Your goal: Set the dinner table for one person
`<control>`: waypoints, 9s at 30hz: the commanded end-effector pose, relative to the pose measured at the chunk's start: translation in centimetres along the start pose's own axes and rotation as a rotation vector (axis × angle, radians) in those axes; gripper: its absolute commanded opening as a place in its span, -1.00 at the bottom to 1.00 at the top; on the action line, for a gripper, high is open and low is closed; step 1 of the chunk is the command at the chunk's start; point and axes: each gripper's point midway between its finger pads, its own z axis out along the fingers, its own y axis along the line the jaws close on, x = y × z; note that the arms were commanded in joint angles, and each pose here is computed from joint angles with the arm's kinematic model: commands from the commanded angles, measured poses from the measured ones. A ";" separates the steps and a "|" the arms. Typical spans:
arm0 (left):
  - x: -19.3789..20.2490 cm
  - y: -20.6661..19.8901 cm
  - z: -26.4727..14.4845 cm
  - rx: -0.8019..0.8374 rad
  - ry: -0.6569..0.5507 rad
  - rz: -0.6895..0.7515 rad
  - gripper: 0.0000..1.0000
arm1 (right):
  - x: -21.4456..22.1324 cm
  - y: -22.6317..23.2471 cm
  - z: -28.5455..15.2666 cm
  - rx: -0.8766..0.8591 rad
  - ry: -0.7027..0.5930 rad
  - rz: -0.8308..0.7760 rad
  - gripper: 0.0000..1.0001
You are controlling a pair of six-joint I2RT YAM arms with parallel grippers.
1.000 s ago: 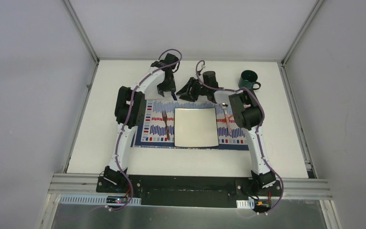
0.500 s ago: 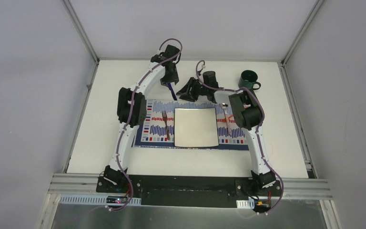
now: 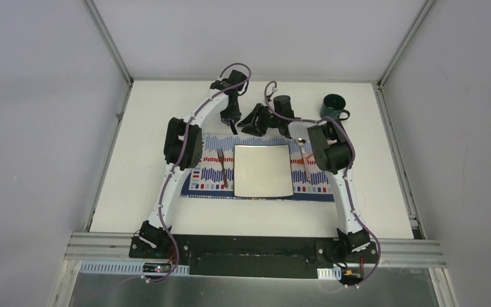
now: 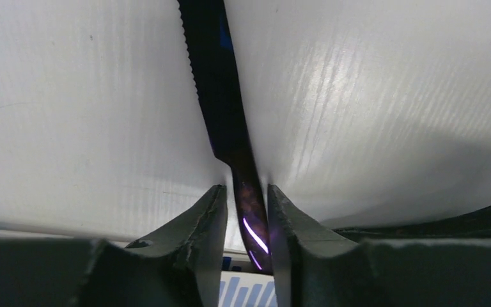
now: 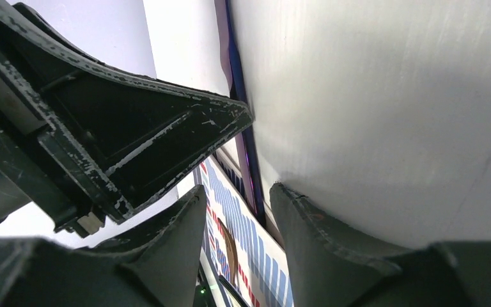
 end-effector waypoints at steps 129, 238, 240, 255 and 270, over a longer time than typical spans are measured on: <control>10.5 -25.2 -17.9 0.472 -0.148 0.201 -1.00 | -8.5 12.5 -28.4 0.400 -0.501 -0.432 0.00; 9.6 -11.8 -18.0 0.346 -0.211 0.152 -0.56 | 13.4 -5.6 -26.7 0.788 -0.413 -0.341 -0.82; 9.6 -11.9 -17.9 0.348 -0.211 0.152 -0.55 | 13.6 -5.4 -27.8 0.806 -0.428 -0.345 -0.88; 9.4 -12.5 -18.0 0.366 -0.207 0.145 -0.57 | 15.7 -7.9 -29.8 0.883 -0.398 -0.315 -0.97; 9.2 -12.5 -18.0 0.368 -0.210 0.158 -0.57 | 12.5 -7.3 -29.9 0.944 -0.444 -0.339 -1.00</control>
